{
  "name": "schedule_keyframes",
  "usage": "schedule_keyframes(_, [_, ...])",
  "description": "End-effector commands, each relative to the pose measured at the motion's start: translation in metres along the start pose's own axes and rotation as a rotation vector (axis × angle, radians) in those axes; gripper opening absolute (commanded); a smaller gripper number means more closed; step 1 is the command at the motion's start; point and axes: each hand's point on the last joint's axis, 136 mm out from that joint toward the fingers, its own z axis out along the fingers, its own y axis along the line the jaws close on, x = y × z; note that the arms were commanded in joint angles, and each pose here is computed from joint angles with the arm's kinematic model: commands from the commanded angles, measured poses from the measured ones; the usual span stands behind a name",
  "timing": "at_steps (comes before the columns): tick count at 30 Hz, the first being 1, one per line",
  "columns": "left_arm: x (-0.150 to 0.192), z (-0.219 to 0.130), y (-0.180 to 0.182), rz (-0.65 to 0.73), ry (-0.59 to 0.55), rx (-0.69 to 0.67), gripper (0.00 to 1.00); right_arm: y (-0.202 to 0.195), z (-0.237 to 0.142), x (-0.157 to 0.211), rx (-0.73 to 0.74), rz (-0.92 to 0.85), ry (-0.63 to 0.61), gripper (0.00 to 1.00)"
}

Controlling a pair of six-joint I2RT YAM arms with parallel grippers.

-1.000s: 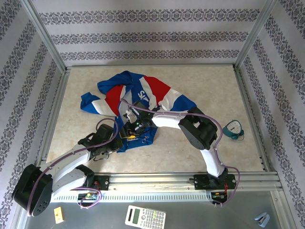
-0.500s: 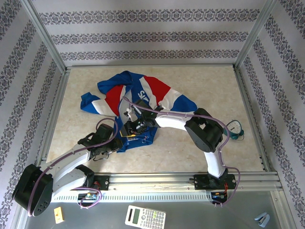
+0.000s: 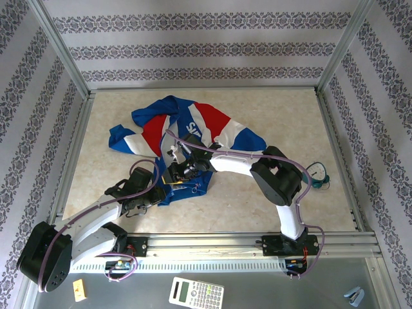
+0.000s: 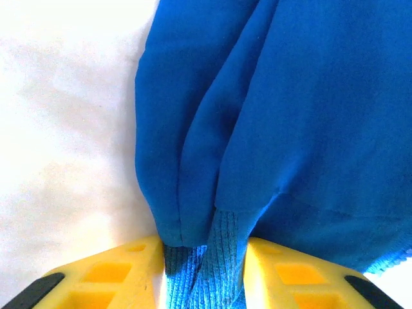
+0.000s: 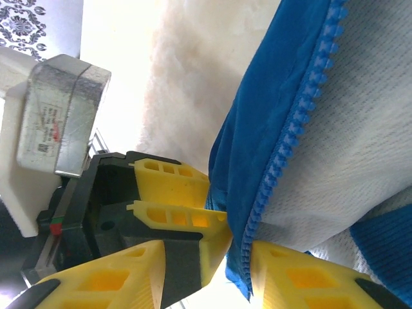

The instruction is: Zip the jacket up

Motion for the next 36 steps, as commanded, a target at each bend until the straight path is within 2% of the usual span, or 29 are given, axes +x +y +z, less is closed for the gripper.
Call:
schedule_keyframes(1, [-0.002,0.000,-0.002,0.010,-0.003,0.020,0.34,-0.013,0.012,0.011,0.016,0.004,0.036,0.39])
schedule_keyframes(7, [-0.003,-0.003,-0.004,0.022,-0.002,0.027,0.34,-0.014,0.015,0.012,0.013,0.015,0.041,0.34])
schedule_keyframes(9, [-0.003,-0.003,-0.005,0.022,-0.001,0.029,0.34,-0.014,0.015,0.013,0.013,0.017,0.042,0.26])
schedule_keyframes(14, [-0.005,-0.009,-0.012,0.045,0.000,0.050,0.37,-0.010,0.009,0.009,0.019,0.010,0.010,0.00])
schedule_keyframes(19, [-0.012,-0.034,-0.025,0.092,-0.021,0.067,0.45,0.001,-0.008,0.001,0.013,-0.005,-0.036,0.00])
schedule_keyframes(24, [-0.022,-0.070,-0.049,0.141,-0.081,0.159,0.50,0.016,-0.030,-0.010,-0.010,-0.007,-0.086,0.00])
schedule_keyframes(27, [-0.027,-0.085,-0.066,0.148,-0.114,0.238,0.50,0.024,-0.040,-0.014,-0.021,-0.012,-0.097,0.00])
schedule_keyframes(32, [-0.024,-0.091,-0.095,0.151,-0.088,0.406,0.48,0.029,-0.047,-0.017,-0.033,-0.005,-0.101,0.00])
schedule_keyframes(36, [-0.023,-0.087,-0.096,0.145,-0.084,0.422,0.43,0.028,-0.049,-0.015,-0.032,0.002,-0.093,0.00])
